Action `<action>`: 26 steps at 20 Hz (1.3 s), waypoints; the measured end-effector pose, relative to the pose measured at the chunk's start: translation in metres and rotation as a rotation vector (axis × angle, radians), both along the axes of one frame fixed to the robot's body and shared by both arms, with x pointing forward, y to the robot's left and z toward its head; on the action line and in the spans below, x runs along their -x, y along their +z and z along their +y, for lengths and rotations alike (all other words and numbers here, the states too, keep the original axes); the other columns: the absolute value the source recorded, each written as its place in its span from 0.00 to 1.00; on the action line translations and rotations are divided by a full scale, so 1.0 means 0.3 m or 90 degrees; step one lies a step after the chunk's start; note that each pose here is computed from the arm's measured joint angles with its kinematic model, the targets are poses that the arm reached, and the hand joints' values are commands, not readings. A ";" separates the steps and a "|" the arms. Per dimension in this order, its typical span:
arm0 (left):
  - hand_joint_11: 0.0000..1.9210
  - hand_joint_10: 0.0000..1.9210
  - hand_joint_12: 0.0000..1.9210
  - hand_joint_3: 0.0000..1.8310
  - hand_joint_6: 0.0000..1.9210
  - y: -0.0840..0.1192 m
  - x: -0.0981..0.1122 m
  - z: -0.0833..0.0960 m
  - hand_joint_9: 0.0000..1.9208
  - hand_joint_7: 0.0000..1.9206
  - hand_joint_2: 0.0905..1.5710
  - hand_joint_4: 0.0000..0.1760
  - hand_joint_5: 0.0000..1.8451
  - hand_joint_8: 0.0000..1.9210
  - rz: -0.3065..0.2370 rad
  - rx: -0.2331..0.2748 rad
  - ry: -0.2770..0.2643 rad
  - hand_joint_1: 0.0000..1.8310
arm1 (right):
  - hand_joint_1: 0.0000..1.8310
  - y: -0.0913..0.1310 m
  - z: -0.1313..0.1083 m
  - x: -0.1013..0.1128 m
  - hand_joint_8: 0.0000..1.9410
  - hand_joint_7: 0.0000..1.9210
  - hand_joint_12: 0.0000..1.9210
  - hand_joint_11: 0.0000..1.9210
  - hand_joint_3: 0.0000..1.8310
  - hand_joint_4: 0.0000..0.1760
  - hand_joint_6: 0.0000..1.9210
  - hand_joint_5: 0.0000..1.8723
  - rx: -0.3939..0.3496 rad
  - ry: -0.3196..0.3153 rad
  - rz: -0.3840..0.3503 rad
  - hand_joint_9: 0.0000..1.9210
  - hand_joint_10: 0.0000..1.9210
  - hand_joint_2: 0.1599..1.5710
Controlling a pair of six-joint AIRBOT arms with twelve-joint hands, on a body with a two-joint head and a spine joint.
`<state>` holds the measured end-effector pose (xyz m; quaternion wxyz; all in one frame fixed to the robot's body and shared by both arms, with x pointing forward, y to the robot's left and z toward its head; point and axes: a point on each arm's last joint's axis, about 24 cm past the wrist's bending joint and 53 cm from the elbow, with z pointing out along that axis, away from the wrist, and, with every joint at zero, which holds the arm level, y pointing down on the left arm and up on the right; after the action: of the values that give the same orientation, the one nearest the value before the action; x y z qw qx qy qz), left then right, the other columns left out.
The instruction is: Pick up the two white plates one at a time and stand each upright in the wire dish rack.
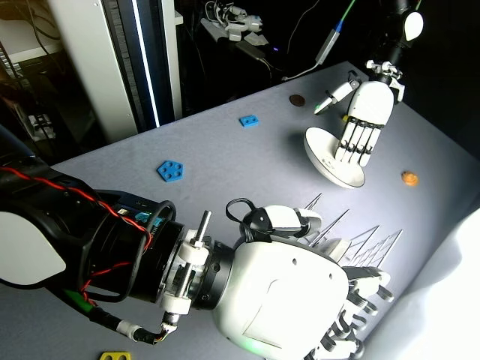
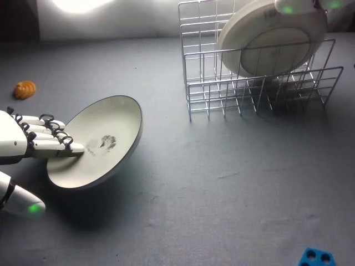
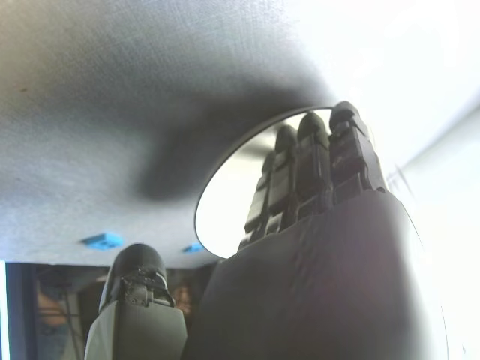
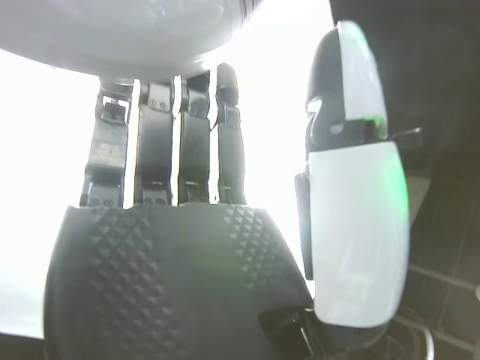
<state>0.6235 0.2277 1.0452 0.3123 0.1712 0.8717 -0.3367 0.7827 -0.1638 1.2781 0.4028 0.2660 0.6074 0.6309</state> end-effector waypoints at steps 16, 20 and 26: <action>0.02 0.00 0.01 0.00 0.00 -0.009 0.007 0.005 0.07 0.09 0.65 0.00 0.07 0.00 0.014 0.006 0.010 0.00 | 0.58 0.080 0.531 0.321 0.00 0.00 0.00 0.00 0.00 0.00 0.00 0.00 0.322 0.152 -0.241 0.00 0.00 0.55; 0.01 0.00 0.01 0.00 0.00 -0.010 0.008 0.005 0.05 0.08 0.65 0.00 0.07 0.00 0.015 0.007 0.011 0.00 | 0.56 0.023 0.753 0.476 0.00 0.00 0.00 0.00 0.00 0.00 0.00 0.00 0.423 0.213 -0.332 0.00 0.00 0.55; 0.01 0.00 0.01 0.00 0.00 -0.013 0.011 0.006 0.04 0.07 0.65 0.00 0.06 0.00 0.015 0.005 0.008 0.00 | 0.51 -0.200 0.900 0.528 0.00 0.00 0.00 0.00 0.00 0.00 0.00 0.00 0.525 0.275 -0.307 0.00 0.00 0.54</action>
<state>0.6202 0.2294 1.0413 0.3046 0.1603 0.8752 -0.3400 0.6242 0.1062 1.2180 0.4633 -0.1990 0.7363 0.4513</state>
